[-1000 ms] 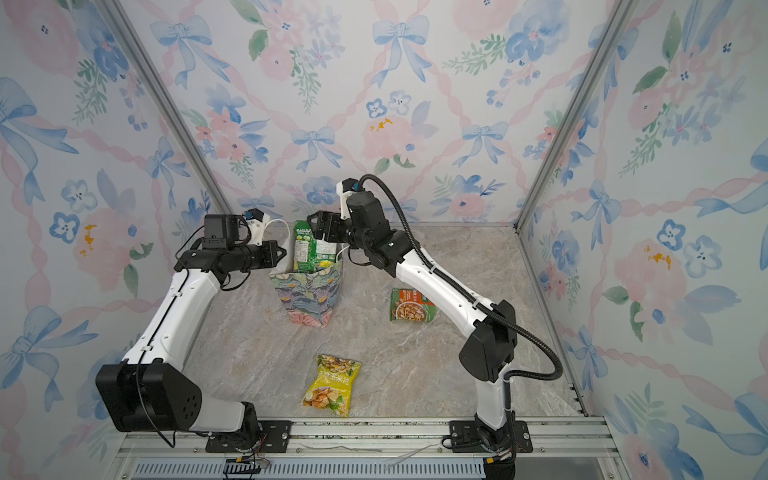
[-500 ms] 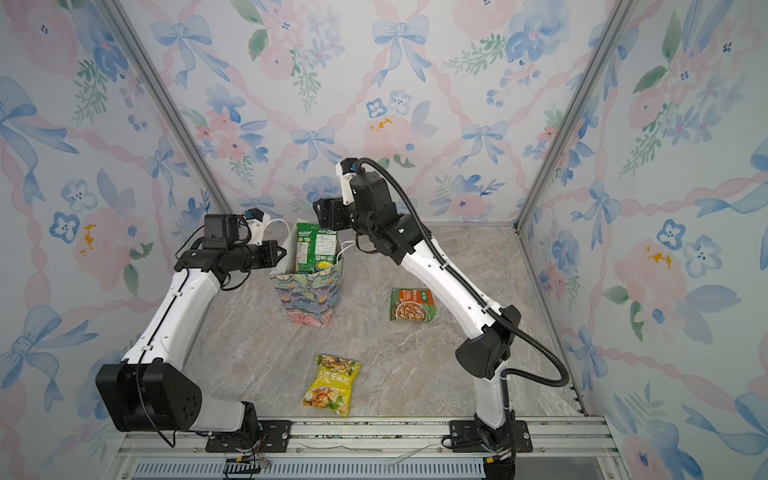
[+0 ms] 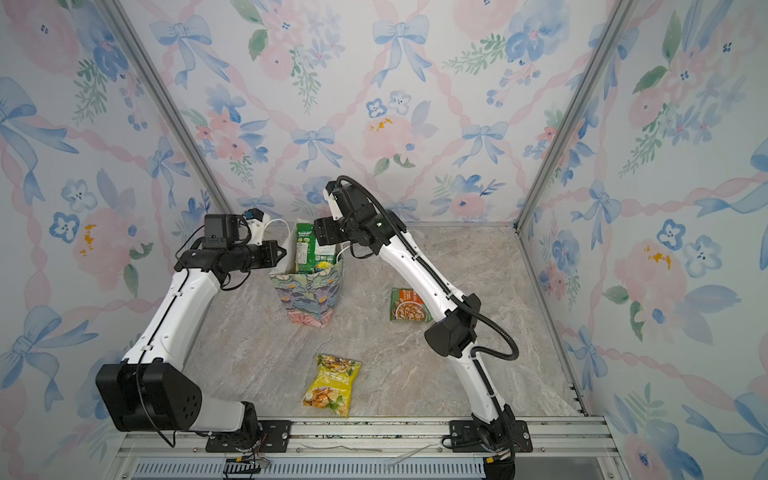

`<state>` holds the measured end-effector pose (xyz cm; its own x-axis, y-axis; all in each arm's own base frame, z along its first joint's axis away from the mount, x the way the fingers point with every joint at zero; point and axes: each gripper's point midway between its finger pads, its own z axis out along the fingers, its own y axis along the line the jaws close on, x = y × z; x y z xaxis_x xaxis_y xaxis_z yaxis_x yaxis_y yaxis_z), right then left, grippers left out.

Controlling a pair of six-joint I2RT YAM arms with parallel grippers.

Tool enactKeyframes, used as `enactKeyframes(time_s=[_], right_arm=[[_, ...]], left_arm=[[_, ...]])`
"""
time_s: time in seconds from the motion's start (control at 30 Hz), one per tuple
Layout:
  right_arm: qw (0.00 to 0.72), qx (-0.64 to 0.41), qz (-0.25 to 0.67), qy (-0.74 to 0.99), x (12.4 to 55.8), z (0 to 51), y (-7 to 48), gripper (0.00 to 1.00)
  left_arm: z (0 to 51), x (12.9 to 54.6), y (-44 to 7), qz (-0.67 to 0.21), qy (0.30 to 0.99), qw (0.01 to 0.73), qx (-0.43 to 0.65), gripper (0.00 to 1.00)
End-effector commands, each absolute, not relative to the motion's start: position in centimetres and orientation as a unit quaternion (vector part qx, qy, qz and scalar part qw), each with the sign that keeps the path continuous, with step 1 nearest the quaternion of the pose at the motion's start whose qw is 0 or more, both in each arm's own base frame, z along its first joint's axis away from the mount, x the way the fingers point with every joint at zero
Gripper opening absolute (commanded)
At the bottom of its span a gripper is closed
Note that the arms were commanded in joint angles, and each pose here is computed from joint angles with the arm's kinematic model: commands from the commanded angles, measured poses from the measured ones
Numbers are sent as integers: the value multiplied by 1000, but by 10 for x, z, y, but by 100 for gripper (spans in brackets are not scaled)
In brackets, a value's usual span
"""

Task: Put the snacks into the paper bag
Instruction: 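Open the right gripper and push the green packet down into the bag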

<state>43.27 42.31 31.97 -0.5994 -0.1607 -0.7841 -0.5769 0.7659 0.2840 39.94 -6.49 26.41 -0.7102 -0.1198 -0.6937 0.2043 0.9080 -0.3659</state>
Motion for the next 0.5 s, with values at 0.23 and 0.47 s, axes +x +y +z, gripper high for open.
enactKeyframes(time_s=[0.23,0.47], right_arm=[[381,-221,241,865,439,300,418,79],[382,-215,250,864,453,289,423,79]], left_arm=[[253,401,-66,-220,904,367,19,0],[254,401,-66,-219,904,368,19,0]])
